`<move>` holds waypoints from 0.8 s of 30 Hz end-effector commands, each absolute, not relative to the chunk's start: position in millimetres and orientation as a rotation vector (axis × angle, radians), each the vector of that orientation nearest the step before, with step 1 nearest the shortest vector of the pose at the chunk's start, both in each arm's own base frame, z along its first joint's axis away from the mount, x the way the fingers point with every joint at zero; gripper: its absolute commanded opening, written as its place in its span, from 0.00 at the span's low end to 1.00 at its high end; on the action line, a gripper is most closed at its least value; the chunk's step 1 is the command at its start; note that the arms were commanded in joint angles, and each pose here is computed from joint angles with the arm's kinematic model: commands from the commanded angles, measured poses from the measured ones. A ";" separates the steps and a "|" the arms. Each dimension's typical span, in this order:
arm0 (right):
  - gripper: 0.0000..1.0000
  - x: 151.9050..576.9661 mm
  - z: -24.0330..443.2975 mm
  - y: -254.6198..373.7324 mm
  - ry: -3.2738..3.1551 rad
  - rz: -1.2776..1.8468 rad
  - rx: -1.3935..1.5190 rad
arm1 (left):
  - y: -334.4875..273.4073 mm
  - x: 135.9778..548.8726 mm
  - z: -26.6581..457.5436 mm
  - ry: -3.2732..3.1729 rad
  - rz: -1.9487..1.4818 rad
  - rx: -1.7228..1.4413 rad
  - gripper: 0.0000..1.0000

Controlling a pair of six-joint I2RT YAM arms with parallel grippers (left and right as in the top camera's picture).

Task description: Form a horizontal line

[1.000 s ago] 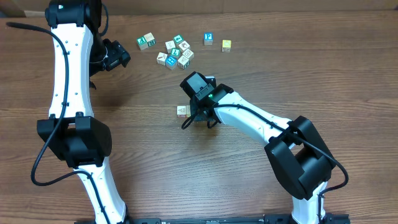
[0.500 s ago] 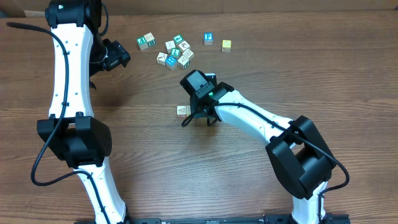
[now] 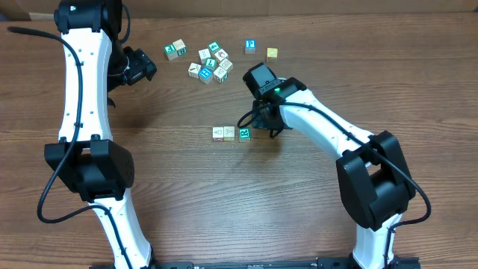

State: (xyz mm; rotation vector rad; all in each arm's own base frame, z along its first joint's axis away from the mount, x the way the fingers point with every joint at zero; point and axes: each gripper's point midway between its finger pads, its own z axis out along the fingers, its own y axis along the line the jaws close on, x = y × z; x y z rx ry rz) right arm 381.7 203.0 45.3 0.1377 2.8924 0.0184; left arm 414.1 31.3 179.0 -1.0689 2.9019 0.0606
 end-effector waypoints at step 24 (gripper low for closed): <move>0.04 342.8 22.5 242.1 3.008 0.285 0.144 | 30.1 414.0 176.4 2.916 0.064 -1.055 0.99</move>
